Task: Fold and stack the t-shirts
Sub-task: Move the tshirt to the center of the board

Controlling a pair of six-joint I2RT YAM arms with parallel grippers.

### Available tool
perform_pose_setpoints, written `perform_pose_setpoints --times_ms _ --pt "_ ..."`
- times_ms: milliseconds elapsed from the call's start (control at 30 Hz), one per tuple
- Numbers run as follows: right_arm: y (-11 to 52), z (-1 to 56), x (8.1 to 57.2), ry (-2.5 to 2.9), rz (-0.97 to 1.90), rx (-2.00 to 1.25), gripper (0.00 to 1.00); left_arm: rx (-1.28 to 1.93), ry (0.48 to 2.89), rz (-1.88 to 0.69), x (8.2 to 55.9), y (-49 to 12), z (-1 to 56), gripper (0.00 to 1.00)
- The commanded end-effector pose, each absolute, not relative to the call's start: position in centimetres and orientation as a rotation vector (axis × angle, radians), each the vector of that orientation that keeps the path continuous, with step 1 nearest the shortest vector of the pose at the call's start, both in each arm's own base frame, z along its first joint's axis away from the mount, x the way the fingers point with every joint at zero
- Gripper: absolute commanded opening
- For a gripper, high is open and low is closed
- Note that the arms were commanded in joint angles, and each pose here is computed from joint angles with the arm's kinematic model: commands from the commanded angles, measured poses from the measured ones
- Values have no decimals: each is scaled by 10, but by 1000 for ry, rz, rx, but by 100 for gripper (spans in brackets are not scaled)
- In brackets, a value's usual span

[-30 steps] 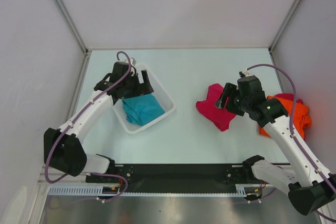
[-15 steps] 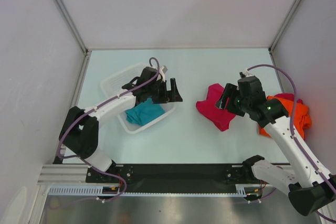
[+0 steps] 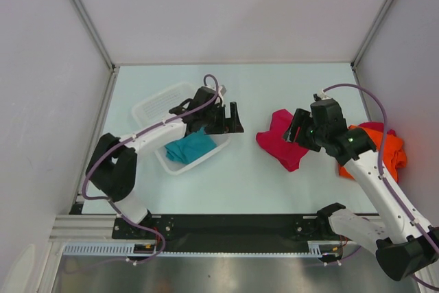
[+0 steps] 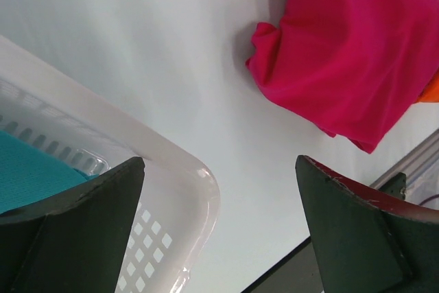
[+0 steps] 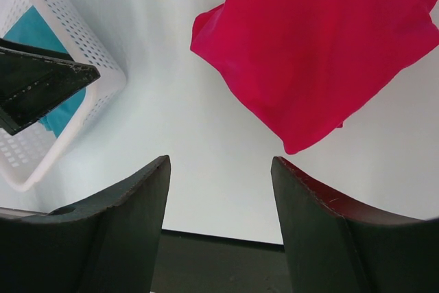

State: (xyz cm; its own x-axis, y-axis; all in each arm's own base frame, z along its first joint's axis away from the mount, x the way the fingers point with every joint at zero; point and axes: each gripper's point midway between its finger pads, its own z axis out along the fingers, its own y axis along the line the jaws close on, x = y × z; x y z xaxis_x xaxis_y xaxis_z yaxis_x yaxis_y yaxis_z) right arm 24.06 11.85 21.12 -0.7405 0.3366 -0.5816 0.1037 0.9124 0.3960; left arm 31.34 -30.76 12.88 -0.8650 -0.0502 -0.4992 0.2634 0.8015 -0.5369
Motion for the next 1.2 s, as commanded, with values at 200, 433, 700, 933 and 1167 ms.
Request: perform_pose_setpoints --times_ms 200,433,700,933,1167 --pt "116 222 241 2354 454 305 66 136 2551 -511 322 -284 109 94" --pt "118 219 238 2350 479 314 65 131 2641 -132 315 -240 85 81" --pt "116 218 234 2344 481 313 65 133 2654 8 311 -219 78 62" --pt "119 216 235 2341 501 309 65 137 2670 117 302 -199 79 7" --pt "137 209 232 2355 620 282 64 62 2678 201 275 -165 72 6"
